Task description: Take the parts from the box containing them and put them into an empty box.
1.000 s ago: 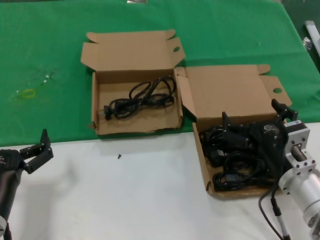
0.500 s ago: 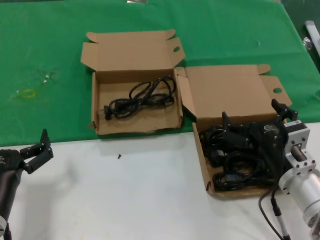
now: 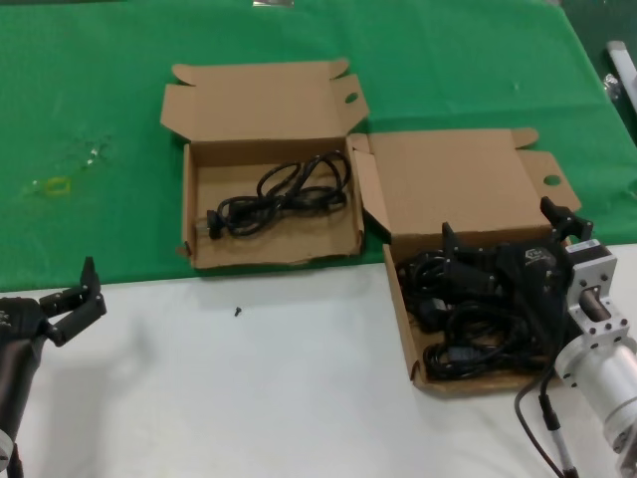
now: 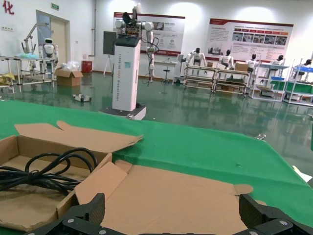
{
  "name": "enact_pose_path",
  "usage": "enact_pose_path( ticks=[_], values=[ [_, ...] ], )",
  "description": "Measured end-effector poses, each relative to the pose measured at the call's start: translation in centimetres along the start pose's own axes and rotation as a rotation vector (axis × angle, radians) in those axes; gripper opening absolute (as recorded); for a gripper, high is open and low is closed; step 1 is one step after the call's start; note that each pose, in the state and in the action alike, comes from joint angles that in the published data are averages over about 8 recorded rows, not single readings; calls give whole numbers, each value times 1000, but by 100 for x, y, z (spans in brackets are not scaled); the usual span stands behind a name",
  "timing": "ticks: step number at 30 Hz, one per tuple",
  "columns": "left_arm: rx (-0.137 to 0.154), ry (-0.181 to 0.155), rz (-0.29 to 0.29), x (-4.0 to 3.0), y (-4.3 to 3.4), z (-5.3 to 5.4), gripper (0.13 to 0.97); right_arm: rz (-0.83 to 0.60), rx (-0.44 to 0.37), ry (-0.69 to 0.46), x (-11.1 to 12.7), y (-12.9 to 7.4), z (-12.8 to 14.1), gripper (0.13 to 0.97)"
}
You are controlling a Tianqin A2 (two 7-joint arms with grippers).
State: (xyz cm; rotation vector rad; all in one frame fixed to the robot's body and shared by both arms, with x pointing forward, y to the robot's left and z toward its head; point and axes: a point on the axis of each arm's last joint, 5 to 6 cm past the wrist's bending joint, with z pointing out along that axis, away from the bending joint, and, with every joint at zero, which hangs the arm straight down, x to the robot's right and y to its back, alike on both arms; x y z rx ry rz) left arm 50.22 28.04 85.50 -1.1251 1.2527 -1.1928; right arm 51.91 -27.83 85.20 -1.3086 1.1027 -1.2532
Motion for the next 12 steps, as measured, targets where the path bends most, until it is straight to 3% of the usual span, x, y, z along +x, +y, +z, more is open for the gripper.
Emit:
enact_pose_path(
  ticks=[12],
  values=[
    [0, 0, 0, 0, 0, 0, 966, 0, 0, 0, 0, 0, 0, 966]
  ],
)
